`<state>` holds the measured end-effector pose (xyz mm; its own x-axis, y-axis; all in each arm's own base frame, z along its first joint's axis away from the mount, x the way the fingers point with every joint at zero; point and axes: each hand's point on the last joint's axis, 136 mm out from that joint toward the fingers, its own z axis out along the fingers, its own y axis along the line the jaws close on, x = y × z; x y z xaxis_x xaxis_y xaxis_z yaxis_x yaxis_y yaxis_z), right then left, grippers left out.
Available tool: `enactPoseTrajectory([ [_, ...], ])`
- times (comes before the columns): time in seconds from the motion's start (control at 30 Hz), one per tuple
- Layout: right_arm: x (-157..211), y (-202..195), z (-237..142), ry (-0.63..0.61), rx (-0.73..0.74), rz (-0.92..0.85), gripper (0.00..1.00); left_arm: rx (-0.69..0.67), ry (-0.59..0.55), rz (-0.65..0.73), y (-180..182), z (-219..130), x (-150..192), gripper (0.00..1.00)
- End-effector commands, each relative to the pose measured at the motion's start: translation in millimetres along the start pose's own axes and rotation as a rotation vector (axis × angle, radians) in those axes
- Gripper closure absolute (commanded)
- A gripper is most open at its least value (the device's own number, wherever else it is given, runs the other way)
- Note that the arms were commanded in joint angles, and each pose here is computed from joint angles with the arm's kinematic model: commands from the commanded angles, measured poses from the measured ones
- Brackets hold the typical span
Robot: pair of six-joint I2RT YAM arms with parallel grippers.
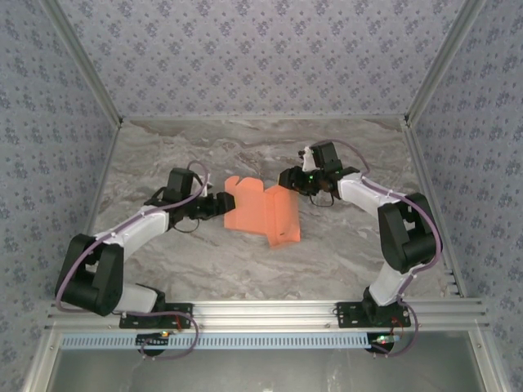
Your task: Fold the paper box
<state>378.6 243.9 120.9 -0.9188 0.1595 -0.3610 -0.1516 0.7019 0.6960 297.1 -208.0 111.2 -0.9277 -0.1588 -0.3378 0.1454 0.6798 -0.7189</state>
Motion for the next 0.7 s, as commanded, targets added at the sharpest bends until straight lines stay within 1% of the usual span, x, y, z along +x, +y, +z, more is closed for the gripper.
enactPoseTrajectory([
  [0.0, -2.7, 19.0, -7.8, -0.021, -0.048, -0.021, 0.60, -0.001, -0.017, 0.026, -3.7, 2.9, -6.1, 0.41],
  [0.17, 7.1, 23.4, -2.5, 0.004, 0.010, -0.087, 0.60, 0.079, -0.034, 0.059, -24.2, 6.2, -11.9, 0.58],
  [0.33, 18.3, 27.6, 2.8, 0.031, 0.101, -0.176, 0.60, 0.114, -0.042, 0.084, -31.5, 6.9, -14.1, 0.76],
  [0.43, 22.3, 27.8, 4.3, 0.049, 0.189, -0.238, 0.60, 0.131, -0.061, 0.106, -34.2, 4.7, -14.9, 0.84],
  [0.57, 28.9, 21.6, 6.5, 0.102, 0.343, -0.323, 0.60, 0.149, -0.107, 0.155, -36.5, 1.0, -16.1, 0.88],
  [0.67, 34.7, 17.9, 9.0, 0.136, 0.440, -0.367, 0.60, 0.148, -0.147, 0.187, -33.2, 0.7, -16.9, 0.95],
])
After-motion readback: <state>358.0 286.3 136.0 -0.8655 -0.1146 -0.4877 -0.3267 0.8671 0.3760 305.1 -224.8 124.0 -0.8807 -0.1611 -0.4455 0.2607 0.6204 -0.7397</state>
